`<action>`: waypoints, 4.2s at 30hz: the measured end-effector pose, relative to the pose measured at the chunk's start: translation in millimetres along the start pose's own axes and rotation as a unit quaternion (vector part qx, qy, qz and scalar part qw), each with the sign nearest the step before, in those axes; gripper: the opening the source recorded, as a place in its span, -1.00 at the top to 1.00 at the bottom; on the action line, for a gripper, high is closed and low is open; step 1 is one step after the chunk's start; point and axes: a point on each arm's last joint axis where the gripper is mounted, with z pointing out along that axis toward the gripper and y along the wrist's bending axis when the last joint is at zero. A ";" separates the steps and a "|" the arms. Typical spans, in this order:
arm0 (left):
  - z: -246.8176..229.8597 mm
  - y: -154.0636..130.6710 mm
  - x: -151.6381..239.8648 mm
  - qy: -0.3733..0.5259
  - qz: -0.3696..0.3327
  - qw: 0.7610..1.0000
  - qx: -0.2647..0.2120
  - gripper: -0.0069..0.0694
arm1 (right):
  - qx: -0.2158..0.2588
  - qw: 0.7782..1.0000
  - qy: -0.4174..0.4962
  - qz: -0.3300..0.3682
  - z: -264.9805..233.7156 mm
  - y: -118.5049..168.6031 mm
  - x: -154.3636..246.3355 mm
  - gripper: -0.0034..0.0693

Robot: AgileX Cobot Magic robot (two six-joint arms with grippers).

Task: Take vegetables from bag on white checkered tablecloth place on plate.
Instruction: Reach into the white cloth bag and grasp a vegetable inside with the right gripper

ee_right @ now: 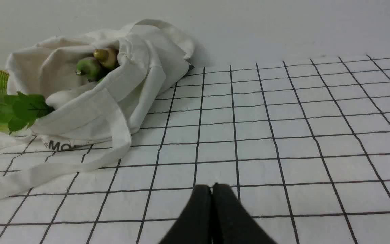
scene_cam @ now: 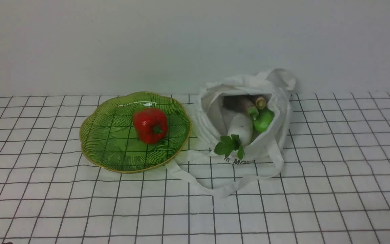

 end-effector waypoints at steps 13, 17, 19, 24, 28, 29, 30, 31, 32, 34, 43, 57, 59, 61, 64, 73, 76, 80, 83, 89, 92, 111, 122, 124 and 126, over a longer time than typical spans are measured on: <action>0.0 0.0 0.0 0.000 0.000 1.000 0.000 0.84 | 0.000 1.000 0.000 0.000 0.0 0.0 0.0 0.94; 0.0 0.0 0.0 0.000 0.000 1.000 0.000 0.84 | 0.000 1.000 0.000 0.000 0.0 0.0 0.0 0.94; 0.0 0.0 0.0 0.000 0.000 1.000 0.000 0.84 | 0.000 1.000 0.000 0.000 0.0 0.0 0.0 0.94; 0.0 0.0 0.0 0.000 0.000 1.000 0.000 0.84 | 0.000 1.000 0.000 0.000 0.0 0.0 0.0 0.94; 0.0 0.0 0.0 0.000 0.000 1.000 0.000 0.84 | 0.000 1.000 0.000 0.000 0.0 0.0 0.0 0.94; 0.0 0.0 0.0 0.000 0.000 1.000 0.000 0.84 | 0.000 1.000 0.000 0.000 0.0 0.0 0.0 0.94; 0.0 0.0 0.0 0.000 0.000 1.000 0.000 0.84 | 0.000 1.000 0.000 0.000 0.0 0.0 0.0 0.94; 0.0 0.0 0.0 0.000 0.000 1.000 0.000 0.84 | 0.000 1.000 0.000 0.000 0.0 0.0 0.0 0.94; 0.0 0.0 0.0 0.000 0.000 1.000 0.000 0.84 | 0.000 1.000 0.000 0.001 0.0 0.0 0.0 0.94; 0.0 0.0 0.0 0.000 0.000 1.000 0.000 0.84 | -0.003 1.000 0.000 0.016 0.0 0.5 0.1 0.94; 0.0 0.0 0.0 0.000 0.000 1.000 0.000 0.84 | -0.074 0.902 0.023 0.425 -0.5 13.9 -0.5 0.94; 0.0 0.0 0.0 0.000 0.000 1.000 0.000 0.84 | -0.128 0.939 -0.092 0.304 -33.4 21.3 -89.5 0.94; 0.0 0.0 0.0 0.000 0.000 1.000 0.000 0.84 | -0.110 0.963 -0.082 0.231 -34.7 22.7 -116.3 0.94; 0.0 0.0 0.0 0.000 0.000 1.000 0.000 0.84 | -0.063 0.988 0.008 0.140 -15.8 22.0 -138.4 0.94; 0.0 0.0 0.0 0.000 0.000 1.000 0.000 0.84 | -0.022 0.988 0.123 0.089 17.6 19.4 -143.1 0.94; 0.0 0.0 0.0 0.000 0.000 1.000 0.000 0.84 | -0.125 0.944 0.303 0.019 142.2 71.8 -149.2 0.85; 0.0 0.0 0.0 0.000 0.000 1.000 0.000 0.84 | -0.163 0.931 0.326 -0.016 181.6 106.4 -152.7 0.73; 0.0 0.0 0.0 0.000 0.000 1.000 0.000 0.84 | -0.165 0.915 0.364 -0.063 239.2 142.9 -159.0 0.42; 0.0 0.0 0.0 0.000 0.000 1.000 0.000 0.84 | -0.148 0.902 0.396 -0.085 269.2 157.2 -160.6 0.21; 0.0 0.0 0.0 0.000 0.000 1.000 0.000 0.84 | -0.114 0.871 0.465 -0.113 323.0 182.9 -160.6 -0.14; 0.0 0.0 0.0 0.000 0.000 1.000 0.000 0.84 | -0.092 0.873 0.465 -0.116 344.7 188.3 -154.5 -0.17; 0.0 0.0 0.0 0.000 0.000 1.000 0.000 0.84 | -0.010 0.868 0.485 -0.108 394.0 188.4 -102.9 -0.20; 0.0 0.0 0.0 0.000 0.000 1.000 0.000 0.84 | -0.007 0.862 0.494 -0.111 399.0 188.5 -90.5 0.32; 0.0 0.0 0.0 0.000 0.000 1.000 0.000 0.84 | -0.011 0.865 0.489 -0.114 395.3 189.8 -97.8 0.32; 0.0 0.0 0.0 0.000 0.000 1.000 0.000 0.84 | -0.019 0.868 0.482 -0.117 388.8 192.9 -107.8 0.32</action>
